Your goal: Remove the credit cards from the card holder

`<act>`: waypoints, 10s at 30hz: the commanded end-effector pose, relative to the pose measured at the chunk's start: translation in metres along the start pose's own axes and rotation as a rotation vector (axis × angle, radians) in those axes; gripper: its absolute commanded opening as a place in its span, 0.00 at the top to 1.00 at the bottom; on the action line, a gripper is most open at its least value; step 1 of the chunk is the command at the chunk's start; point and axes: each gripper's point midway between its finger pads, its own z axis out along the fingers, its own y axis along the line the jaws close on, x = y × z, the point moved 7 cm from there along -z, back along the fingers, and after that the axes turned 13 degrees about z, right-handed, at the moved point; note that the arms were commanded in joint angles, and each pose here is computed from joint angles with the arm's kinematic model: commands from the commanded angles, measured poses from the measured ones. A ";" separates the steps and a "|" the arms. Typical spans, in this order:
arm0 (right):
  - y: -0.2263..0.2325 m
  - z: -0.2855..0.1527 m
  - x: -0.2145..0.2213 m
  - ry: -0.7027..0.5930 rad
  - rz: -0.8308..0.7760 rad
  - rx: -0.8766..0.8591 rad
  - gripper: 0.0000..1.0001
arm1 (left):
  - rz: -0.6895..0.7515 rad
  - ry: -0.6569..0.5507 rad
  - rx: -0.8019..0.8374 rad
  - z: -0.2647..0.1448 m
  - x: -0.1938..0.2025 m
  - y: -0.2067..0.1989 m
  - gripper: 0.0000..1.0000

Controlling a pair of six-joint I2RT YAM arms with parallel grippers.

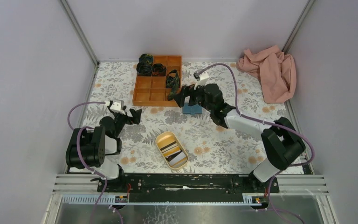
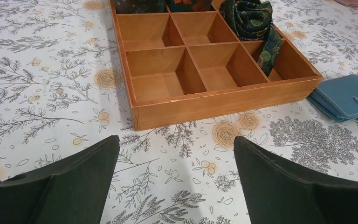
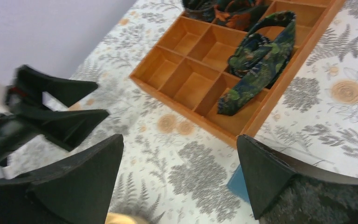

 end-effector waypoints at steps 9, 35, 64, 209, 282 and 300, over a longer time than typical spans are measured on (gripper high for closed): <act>0.071 -0.118 0.049 0.081 0.277 -0.345 0.01 | 0.089 -0.030 0.020 0.005 -0.011 -0.002 0.00; 0.014 -0.182 0.083 0.181 -0.060 0.281 0.01 | -0.037 0.038 0.356 -0.070 -0.145 -0.192 0.00; 0.006 -0.089 0.028 -0.123 -0.260 0.312 0.12 | 0.009 0.235 0.040 0.051 -0.124 -0.225 0.00; -0.076 -0.110 0.048 -0.262 -0.194 0.472 0.16 | 0.213 0.502 0.390 0.000 -0.020 -0.201 0.35; -0.063 -0.054 0.100 0.382 -0.196 0.387 1.00 | -0.173 0.278 -0.117 -0.016 -0.055 -0.143 0.03; -0.027 -0.041 0.130 0.439 -0.197 0.175 1.00 | -0.216 0.262 -0.177 -0.020 -0.057 -0.134 0.03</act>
